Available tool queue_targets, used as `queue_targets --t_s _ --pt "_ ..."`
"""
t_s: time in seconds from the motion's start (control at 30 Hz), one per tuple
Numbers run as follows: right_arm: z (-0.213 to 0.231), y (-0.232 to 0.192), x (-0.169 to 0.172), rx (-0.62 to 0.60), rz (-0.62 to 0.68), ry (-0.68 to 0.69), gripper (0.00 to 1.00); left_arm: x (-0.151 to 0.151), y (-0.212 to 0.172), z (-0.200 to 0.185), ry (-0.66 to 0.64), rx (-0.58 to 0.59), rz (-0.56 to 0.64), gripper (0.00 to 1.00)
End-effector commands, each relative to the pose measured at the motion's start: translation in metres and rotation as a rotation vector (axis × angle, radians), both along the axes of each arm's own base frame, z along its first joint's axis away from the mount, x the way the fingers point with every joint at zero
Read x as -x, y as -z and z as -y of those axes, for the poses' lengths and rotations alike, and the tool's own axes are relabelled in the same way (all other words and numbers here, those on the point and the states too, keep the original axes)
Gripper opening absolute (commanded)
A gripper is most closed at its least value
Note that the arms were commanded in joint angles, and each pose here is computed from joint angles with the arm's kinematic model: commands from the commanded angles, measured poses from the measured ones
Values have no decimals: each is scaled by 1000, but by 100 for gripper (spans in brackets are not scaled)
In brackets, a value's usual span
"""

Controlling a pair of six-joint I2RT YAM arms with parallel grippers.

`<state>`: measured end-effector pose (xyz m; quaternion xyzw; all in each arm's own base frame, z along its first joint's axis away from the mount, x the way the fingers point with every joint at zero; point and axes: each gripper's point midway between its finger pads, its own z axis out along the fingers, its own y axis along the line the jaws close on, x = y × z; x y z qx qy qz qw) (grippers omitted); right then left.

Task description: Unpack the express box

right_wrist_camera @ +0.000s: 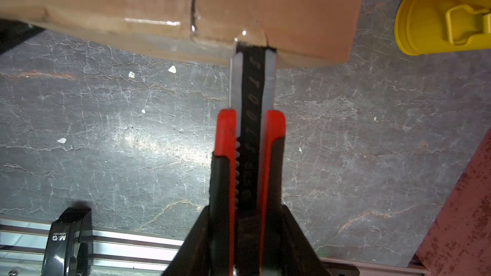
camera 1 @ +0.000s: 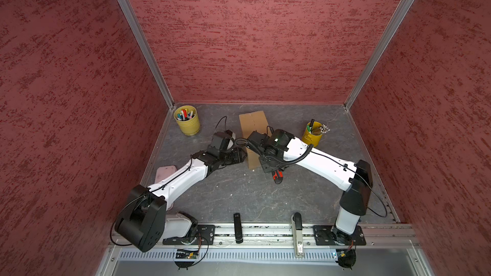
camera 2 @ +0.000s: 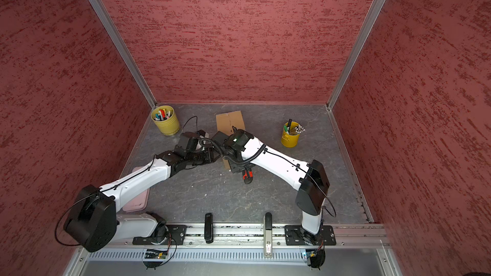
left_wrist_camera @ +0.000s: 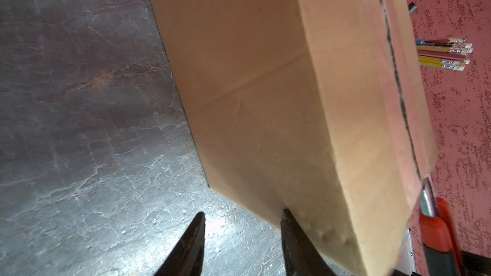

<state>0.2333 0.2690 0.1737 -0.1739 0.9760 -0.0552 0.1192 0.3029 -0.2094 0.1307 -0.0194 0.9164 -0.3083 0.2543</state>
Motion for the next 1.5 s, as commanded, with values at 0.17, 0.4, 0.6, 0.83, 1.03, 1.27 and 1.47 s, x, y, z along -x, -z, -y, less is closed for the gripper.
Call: queue_targets --t_s 0.17,0.4,0.6,0.83,1.03,1.27,1.47 --pt "-25 -7 1 -62 15 -59 0 -10 -34 19 28 75 94 47" --pt "-34 -8 3 -61 12 -84 0 -9 -37 23 26 87 102 47" --pt "-36 -7 6 -57 4 -90 0 -8 -43 23 20 96 117 47" --pt "-37 -8 10 -52 3 -102 0 -9 -45 23 6 104 123 47" --pt "-36 -7 17 -27 0 -124 0 -13 -45 21 -17 107 124 47" --pt "-37 -9 19 -39 4 -140 0 -16 -47 19 -34 115 126 47" --pt "-39 -10 21 -45 4 -152 0 -19 -44 20 -39 116 122 47"
